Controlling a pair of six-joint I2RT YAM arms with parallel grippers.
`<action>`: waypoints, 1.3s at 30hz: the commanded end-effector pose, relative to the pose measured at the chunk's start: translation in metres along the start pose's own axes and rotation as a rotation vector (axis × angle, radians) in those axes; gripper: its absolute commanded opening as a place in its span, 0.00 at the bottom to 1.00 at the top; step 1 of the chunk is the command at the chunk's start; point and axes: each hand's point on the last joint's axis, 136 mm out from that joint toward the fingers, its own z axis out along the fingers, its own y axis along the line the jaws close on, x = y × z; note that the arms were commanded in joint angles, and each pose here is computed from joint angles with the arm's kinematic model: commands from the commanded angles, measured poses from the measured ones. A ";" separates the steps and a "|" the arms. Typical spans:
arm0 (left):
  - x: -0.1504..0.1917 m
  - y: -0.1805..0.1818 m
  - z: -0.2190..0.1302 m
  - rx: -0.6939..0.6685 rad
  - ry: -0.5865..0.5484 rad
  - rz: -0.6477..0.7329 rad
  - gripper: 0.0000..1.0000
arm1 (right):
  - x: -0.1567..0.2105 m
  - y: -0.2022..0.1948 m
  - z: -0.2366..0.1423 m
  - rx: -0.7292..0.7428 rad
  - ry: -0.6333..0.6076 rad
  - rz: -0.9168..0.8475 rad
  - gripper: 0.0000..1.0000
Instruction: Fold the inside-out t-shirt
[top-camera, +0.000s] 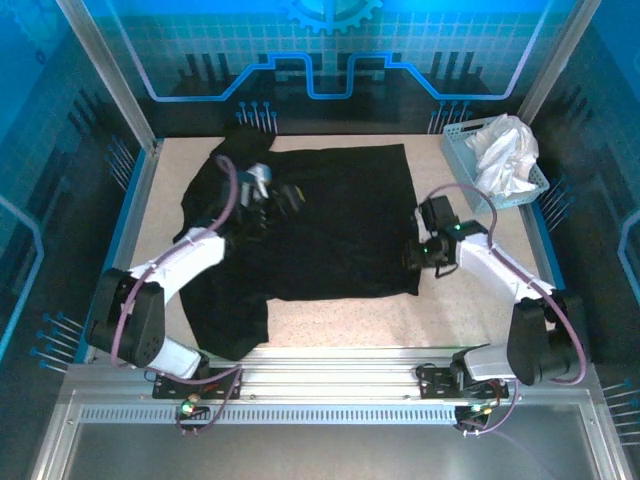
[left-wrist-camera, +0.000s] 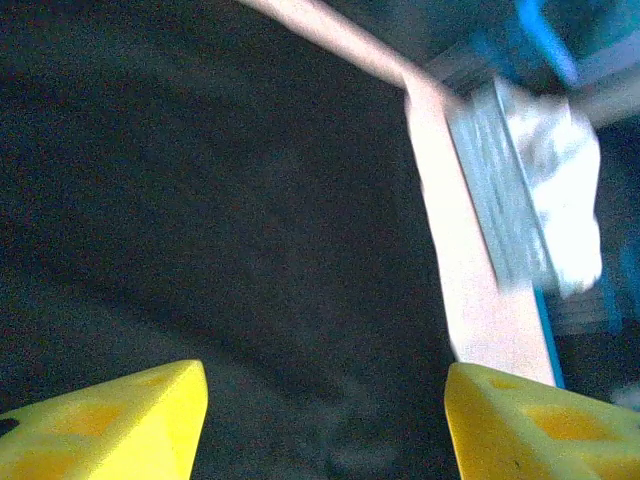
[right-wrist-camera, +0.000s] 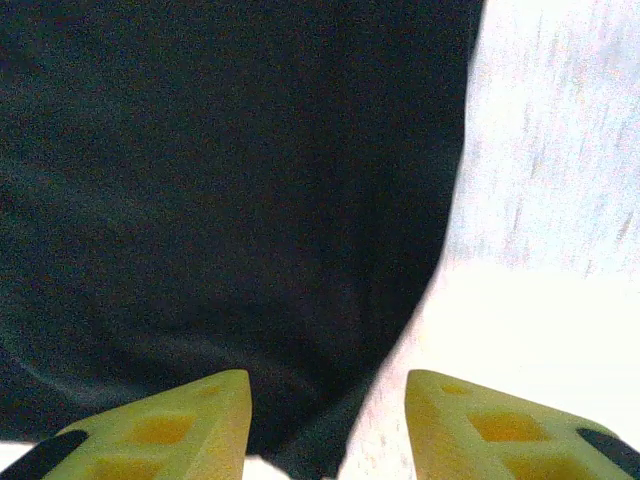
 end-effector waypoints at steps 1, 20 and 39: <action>0.061 -0.049 0.012 0.140 0.080 0.317 0.65 | 0.008 0.001 0.011 -0.028 0.008 0.133 0.45; 0.255 -0.115 0.068 0.459 0.271 1.084 0.66 | -0.019 0.005 -0.004 -0.207 0.011 0.152 0.00; 0.236 -0.113 0.107 0.443 0.188 0.961 0.00 | -0.106 0.013 0.000 -0.293 -0.048 0.139 0.01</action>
